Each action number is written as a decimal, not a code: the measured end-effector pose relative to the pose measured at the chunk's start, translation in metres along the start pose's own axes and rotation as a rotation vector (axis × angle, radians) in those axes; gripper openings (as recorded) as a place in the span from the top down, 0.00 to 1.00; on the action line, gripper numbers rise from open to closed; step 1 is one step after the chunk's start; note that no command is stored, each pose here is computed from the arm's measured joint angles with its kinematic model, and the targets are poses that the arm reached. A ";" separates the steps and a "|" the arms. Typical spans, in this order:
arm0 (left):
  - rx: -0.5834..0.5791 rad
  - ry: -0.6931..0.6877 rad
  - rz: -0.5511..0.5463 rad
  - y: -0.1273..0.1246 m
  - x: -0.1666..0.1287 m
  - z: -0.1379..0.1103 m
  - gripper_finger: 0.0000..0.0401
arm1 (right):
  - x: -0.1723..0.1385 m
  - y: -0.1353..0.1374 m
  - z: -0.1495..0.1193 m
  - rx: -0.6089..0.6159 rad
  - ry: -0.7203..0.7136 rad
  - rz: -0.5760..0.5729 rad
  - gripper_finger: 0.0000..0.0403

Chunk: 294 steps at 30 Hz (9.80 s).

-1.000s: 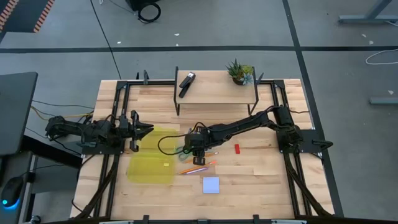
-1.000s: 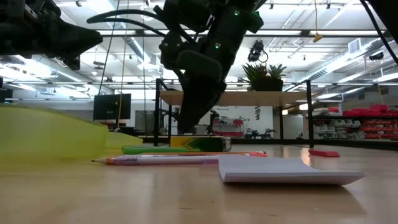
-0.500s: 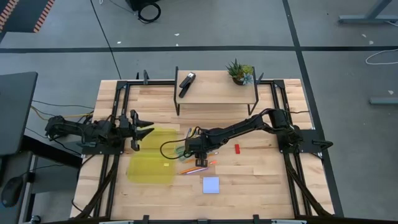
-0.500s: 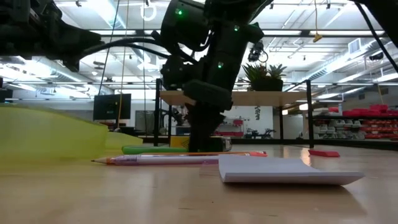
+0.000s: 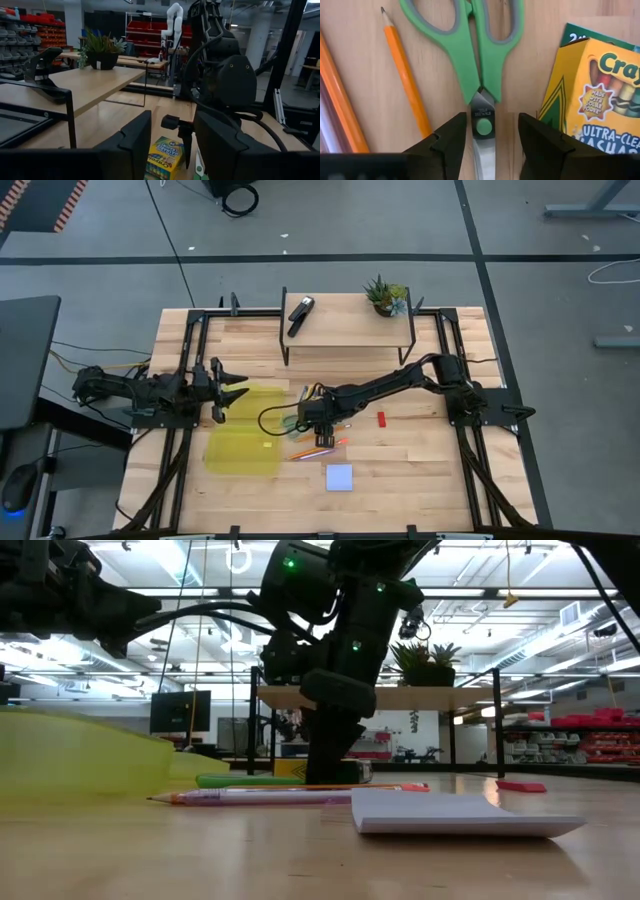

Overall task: Pack school essentials
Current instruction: Put the green scissors into the yellow supply box, then put the top orange pencil into the yellow supply box

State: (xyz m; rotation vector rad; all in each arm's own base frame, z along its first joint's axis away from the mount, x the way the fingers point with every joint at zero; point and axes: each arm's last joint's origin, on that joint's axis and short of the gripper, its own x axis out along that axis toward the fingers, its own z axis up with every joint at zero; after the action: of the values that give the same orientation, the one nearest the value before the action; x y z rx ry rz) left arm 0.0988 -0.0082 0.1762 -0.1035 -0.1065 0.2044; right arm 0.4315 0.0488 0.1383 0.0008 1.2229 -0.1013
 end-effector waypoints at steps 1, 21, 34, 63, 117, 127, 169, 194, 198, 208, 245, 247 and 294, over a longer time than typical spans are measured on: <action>0.001 0.005 0.000 0.000 0.000 0.000 0.61 | 0.001 0.000 -0.001 0.005 0.002 0.003 0.53; -0.017 0.010 0.000 0.000 0.000 -0.001 0.65 | 0.002 0.001 -0.005 -0.015 0.036 0.032 0.60; -0.017 0.009 0.000 0.000 0.000 -0.001 0.65 | 0.002 0.002 -0.006 -0.014 0.054 0.082 0.84; -0.076 0.110 -0.135 -0.003 -0.011 0.048 0.62 | -0.070 0.008 0.037 -0.015 0.005 0.072 0.83; -0.112 -0.104 -0.216 0.001 -0.038 0.130 0.62 | -0.194 0.047 0.109 -0.017 -0.597 0.249 0.82; -0.120 -0.128 -0.219 0.002 -0.040 0.132 0.61 | -0.140 0.069 0.125 -0.057 -0.628 0.359 0.82; -0.138 -0.101 -0.217 0.003 -0.042 0.128 0.64 | 0.037 0.064 0.114 -0.061 -0.384 0.213 0.82; -0.061 -0.060 -0.158 0.001 -0.030 0.102 0.65 | 0.005 0.056 0.120 -0.159 -0.412 0.190 0.57; -0.096 -0.040 -0.121 -0.001 -0.018 0.073 0.65 | -0.034 0.050 0.122 -0.202 -0.427 0.133 0.57; -0.116 -0.092 -0.114 -0.003 -0.006 0.031 0.66 | -0.073 0.040 0.111 -0.237 -0.331 0.033 0.58; -0.175 -0.002 -0.072 -0.001 -0.003 0.005 0.65 | -0.125 0.010 0.073 -0.230 -0.061 0.005 0.58; -0.175 -0.002 -0.072 -0.001 -0.003 0.005 0.65 | -0.113 0.014 0.067 -0.239 -0.040 0.025 0.58; -0.182 -0.001 -0.072 -0.001 -0.003 0.005 0.64 | -0.032 0.007 -0.080 -0.135 0.095 0.046 0.71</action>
State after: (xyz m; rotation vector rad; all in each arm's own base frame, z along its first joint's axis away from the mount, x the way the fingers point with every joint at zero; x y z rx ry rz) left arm 0.0956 -0.0096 0.1809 -0.2807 -0.1293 0.1224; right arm 0.3465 0.0628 0.1405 -0.0851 1.3223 0.0218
